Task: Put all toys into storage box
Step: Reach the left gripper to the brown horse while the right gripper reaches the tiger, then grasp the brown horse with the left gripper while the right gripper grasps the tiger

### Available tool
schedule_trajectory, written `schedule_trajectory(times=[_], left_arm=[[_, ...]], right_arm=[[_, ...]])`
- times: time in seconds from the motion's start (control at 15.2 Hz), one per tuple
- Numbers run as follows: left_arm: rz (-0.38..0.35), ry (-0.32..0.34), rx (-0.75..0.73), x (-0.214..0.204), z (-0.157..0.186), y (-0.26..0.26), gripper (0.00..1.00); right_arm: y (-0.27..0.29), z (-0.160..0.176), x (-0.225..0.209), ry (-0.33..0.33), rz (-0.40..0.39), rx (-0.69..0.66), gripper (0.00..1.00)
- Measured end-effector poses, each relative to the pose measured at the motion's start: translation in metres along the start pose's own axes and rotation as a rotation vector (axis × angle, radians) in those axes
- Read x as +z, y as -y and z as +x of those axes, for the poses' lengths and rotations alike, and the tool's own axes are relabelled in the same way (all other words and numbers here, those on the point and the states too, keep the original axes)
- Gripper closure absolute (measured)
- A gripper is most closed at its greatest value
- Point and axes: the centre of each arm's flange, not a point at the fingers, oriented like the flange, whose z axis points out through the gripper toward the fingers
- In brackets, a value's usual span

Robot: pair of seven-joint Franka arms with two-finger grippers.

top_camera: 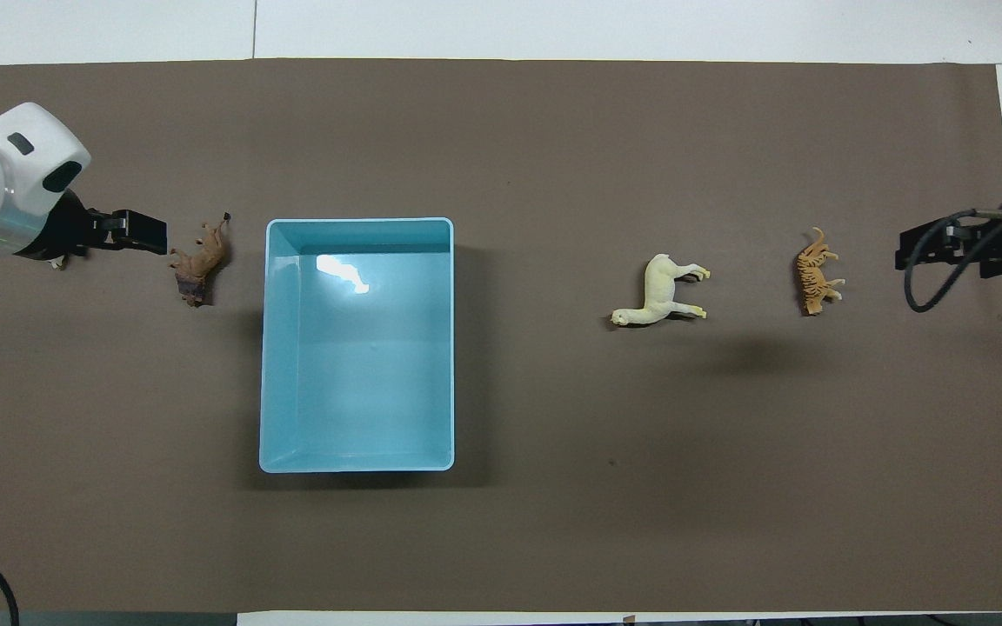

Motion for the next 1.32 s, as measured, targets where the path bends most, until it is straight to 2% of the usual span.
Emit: schedule_trajectory(times=[0.26, 0.86, 0.99, 1.12, 1.32], left_arm=[[0.029, -0.01, 0.07, 0.072, 0.009, 0.013, 0.0], [0.03, 0.014, 0.036, 0.14, -0.011, 0.014, 0.0], [0.029, 0.013, 0.03, 0.145, -0.012, 0.014, 0.04], [0.028, 0.01, 0.025, 0.151, -0.011, 0.014, 0.14], [0.026, 0.013, 0.023, 0.159, -0.012, 0.014, 0.17]], right_arm=[[0.035, 0.018, 0.066, -0.048, -0.006, -0.039, 0.0], [0.031, 0.026, 0.154, -0.055, -0.015, -0.033, 0.0], [0.031, 0.028, 0.165, -0.06, -0.017, -0.032, 0.0], [0.03, 0.031, 0.174, -0.066, -0.018, -0.032, 0.0], [0.027, 0.032, 0.179, -0.065, -0.02, -0.058, 0.0]])
